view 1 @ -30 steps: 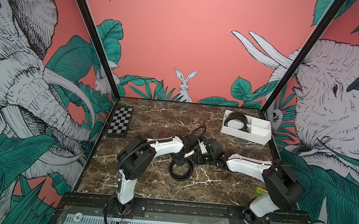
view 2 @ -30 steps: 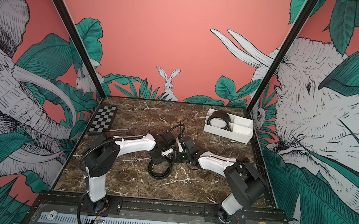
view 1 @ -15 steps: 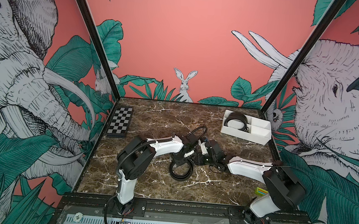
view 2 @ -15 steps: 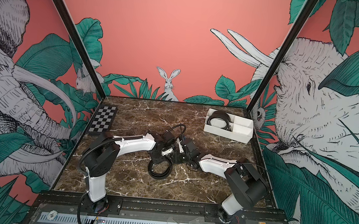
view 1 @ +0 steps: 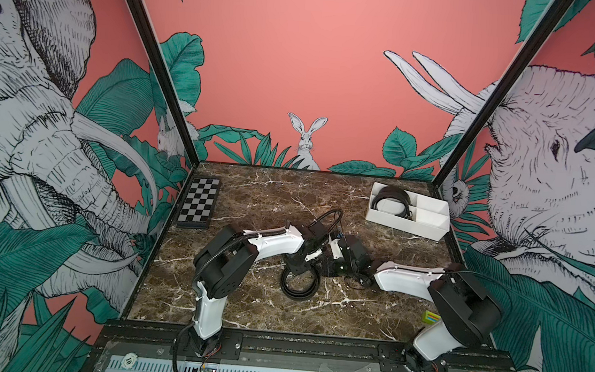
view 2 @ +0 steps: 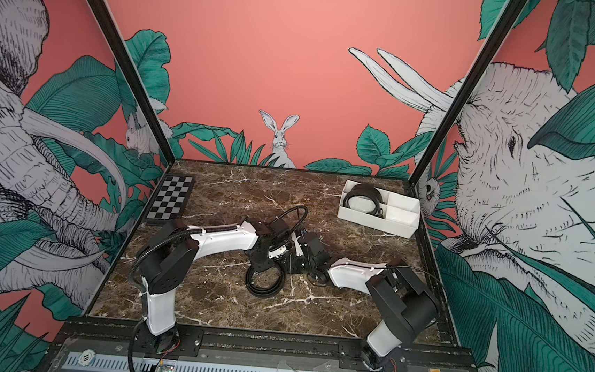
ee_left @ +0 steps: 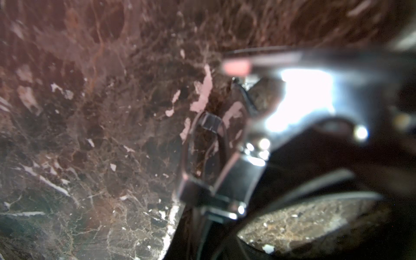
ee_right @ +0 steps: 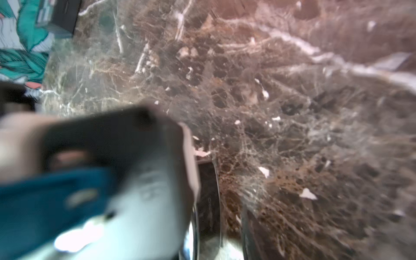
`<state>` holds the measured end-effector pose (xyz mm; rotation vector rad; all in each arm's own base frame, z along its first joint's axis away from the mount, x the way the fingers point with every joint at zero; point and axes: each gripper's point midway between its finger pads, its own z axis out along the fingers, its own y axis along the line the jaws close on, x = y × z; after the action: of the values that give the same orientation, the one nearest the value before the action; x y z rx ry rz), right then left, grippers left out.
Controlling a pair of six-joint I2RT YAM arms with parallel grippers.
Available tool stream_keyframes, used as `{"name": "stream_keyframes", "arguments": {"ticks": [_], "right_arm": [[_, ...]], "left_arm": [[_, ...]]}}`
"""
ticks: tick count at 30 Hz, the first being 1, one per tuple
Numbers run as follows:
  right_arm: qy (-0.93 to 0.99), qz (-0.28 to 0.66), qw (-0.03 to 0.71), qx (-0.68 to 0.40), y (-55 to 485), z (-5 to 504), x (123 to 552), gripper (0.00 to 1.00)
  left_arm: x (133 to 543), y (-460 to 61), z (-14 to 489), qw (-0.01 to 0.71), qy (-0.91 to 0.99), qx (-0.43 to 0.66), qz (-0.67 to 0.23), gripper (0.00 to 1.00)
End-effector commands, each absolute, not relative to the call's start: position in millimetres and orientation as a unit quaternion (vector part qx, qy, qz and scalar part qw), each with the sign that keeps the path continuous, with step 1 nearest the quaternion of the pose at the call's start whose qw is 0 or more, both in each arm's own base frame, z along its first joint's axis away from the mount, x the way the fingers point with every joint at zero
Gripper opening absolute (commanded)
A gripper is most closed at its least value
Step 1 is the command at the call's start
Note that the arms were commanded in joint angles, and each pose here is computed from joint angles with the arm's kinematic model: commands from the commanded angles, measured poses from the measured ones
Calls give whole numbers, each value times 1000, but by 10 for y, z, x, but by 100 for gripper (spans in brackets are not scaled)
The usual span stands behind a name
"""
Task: Place the belts into the storage roll
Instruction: Roll the belt at the center of the board.
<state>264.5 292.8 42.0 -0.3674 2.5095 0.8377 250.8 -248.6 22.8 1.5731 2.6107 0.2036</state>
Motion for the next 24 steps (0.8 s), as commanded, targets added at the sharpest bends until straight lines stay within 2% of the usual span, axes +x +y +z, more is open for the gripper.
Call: {"name": "stream_keyframes", "arguments": {"ticks": [1, 6, 10, 18, 24], "right_arm": [[932, 270, 208, -121, 2831, 182, 2597, 38], [937, 255, 210, -114, 2758, 177, 2587, 20], [943, 237, 204, -109, 2653, 165, 2527, 1], [949, 212, 203, -117, 2470, 236, 2413, 0], [952, 195, 205, -119, 2355, 278, 2364, 0]], "left_arm": [[2696, -2584, 144, 85, 855, 508, 62, 0], [2655, -2540, 104, 79, 859, 502, 63, 0], [2665, -2450, 80, 81, 868, 484, 78, 10], [2655, -2293, 20, 73, 889, 443, 84, 28], [2653, -2257, -55, 58, 899, 424, 92, 35]]}}
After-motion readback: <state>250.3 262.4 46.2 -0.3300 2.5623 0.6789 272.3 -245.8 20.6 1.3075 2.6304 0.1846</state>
